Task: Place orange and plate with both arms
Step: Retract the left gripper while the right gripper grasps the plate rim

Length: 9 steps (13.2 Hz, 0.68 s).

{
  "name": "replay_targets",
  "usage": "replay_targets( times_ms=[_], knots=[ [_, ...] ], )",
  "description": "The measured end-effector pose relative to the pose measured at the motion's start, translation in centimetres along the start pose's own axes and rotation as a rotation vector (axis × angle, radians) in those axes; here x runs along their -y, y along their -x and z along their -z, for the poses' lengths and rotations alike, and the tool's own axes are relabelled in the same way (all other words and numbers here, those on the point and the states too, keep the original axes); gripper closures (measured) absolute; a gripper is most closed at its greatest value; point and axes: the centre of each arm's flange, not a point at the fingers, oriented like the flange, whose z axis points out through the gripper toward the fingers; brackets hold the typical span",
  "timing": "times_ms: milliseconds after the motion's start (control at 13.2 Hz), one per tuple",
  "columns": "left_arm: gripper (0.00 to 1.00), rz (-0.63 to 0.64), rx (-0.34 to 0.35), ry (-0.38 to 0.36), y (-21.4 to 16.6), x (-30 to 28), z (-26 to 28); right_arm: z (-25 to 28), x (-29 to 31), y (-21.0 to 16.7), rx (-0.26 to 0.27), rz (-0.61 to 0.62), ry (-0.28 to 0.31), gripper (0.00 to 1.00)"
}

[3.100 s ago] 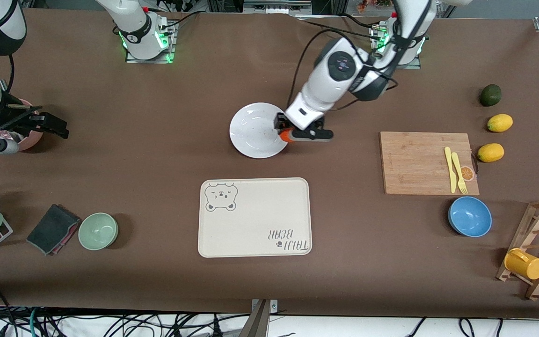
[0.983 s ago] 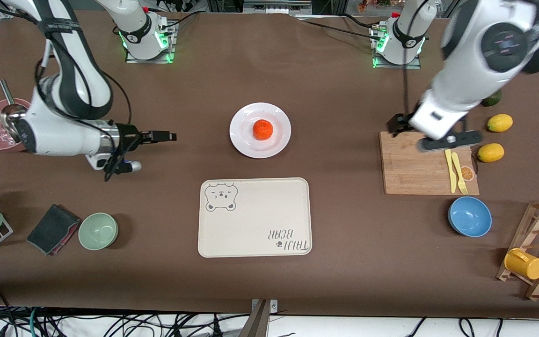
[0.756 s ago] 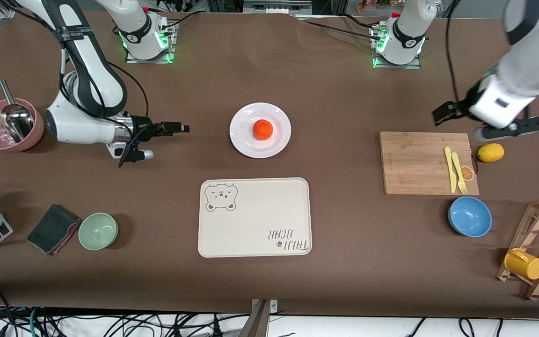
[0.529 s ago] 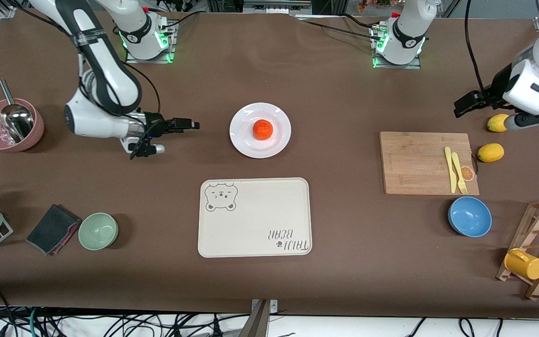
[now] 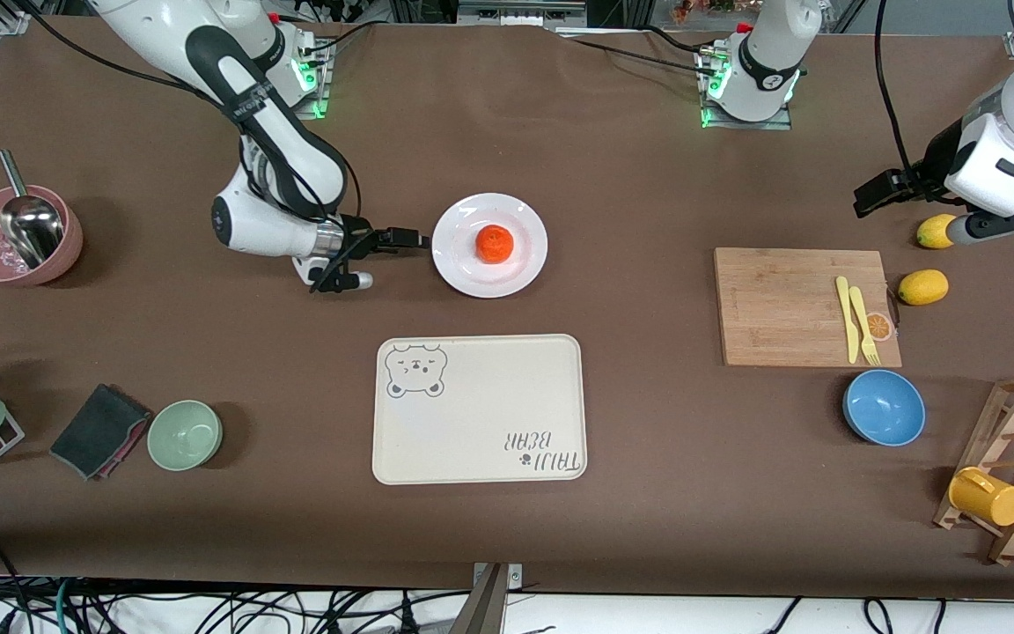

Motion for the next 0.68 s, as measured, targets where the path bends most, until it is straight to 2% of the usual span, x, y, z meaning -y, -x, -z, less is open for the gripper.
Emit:
replay_targets(
  times_ms=[302,529,605,680],
  knots=[
    [0.00,0.029,0.001,0.008,-0.5,1.5,0.0,-2.4,1.0,-0.1,-0.027,-0.015,-0.016,0.00],
    [0.00,0.020,0.025,0.078,-0.3,-0.1,-0.3,-3.6,1.6,0.0,-0.049,-0.020,-0.010,0.01],
    [0.00,0.017,0.027,0.080,-0.4,-0.5,-0.4,-4.0,1.9,-0.1,-0.057,-0.017,-0.009,0.04],
    [0.00,0.019,0.028,0.084,-0.4,-0.5,-0.5,-4.3,2.2,-0.1,-0.064,-0.009,-0.005,0.16]
  ],
)
